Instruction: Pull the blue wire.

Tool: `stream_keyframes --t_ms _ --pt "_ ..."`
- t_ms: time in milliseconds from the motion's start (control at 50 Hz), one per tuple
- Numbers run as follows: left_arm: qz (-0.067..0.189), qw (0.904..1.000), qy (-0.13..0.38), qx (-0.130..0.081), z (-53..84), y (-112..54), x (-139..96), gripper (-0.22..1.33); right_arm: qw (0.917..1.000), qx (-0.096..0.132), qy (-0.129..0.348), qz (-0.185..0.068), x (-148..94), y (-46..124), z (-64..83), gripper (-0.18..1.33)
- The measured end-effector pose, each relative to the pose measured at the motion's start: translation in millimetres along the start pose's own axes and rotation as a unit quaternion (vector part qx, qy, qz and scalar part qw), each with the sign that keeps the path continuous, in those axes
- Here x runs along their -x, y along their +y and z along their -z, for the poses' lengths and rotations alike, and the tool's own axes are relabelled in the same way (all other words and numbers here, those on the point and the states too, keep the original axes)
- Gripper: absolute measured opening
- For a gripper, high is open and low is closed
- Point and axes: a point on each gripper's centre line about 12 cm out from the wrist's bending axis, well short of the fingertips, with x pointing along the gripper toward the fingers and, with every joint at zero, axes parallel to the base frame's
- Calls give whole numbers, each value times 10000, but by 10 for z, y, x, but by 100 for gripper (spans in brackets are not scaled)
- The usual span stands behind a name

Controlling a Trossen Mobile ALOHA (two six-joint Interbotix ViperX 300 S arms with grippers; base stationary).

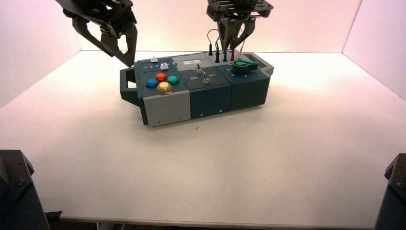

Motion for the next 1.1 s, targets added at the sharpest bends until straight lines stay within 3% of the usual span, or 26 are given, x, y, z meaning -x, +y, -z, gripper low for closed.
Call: stream_keyframes --t_ms 140,460,1100 --pt "1 10000 8 7 1 0 -4 127 10000 17 0 15 -82 -5 -91 61" --pt "1 10000 8 -1 1 0 -4 127 9998 40 132 119 -226 -54 -213 61" --pt "6 10000 37 -9 5 -5 -11 127 9991 89 210 358 -229 -157 -235 61"
